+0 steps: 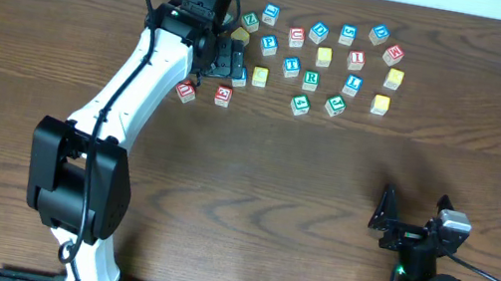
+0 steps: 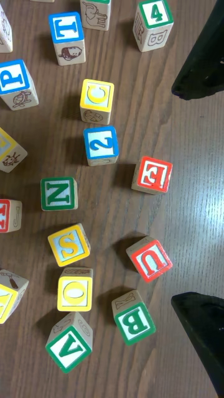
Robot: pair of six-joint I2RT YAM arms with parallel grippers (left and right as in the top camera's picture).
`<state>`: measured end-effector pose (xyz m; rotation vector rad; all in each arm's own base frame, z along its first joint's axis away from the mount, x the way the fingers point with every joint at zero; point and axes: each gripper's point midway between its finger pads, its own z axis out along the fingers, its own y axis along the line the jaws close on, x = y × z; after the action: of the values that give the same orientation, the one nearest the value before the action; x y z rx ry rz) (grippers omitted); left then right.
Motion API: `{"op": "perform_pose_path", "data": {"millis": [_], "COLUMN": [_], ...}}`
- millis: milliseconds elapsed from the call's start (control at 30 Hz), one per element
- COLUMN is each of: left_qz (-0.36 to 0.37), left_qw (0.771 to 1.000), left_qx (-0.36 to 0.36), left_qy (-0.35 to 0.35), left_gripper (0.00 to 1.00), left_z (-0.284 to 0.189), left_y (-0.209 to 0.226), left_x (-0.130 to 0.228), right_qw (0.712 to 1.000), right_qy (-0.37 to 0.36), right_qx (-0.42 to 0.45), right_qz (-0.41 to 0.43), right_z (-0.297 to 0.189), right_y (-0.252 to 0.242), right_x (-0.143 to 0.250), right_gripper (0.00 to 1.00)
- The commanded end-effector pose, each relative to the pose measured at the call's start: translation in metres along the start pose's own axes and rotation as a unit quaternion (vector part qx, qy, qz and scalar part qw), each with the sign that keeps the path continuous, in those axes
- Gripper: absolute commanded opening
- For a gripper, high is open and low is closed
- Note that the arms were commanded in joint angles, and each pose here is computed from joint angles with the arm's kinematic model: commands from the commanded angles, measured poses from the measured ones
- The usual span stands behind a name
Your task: Spell out CORL
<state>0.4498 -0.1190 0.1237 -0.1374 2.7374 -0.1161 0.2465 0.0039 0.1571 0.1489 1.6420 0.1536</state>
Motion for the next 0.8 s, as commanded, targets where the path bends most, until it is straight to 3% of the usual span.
{"op": "perform_pose_path", "data": {"millis": [0,433,767], "left_qz": [-0.006,0.021,0.017], "left_qw": [1.000,1.000,0.999], "left_qx": [-0.013,-0.013,-0.002], "left_qy": [0.007,0.007,-0.038], "left_gripper": [0.98,0.98,0.98], "left_z": [0.007,-0.004,-0.066], "left_y": [0.004,0.005,0.014], "left_x": [0.005,0.002,-0.010], "right_qw": [1.000,1.000,1.000], "right_qy": [0.002,0.002,-0.007], "right_qx": [-0.004,-0.004,0.010], "right_qz": [-0.006,-0.006,-0.005], "right_z": [0.000,0.000,0.000], "right_y": [0.002,0.002,-0.003], "right_x": [0.002,0.002,-0.002], "right_gripper": [0.99,0.99,0.99]}}
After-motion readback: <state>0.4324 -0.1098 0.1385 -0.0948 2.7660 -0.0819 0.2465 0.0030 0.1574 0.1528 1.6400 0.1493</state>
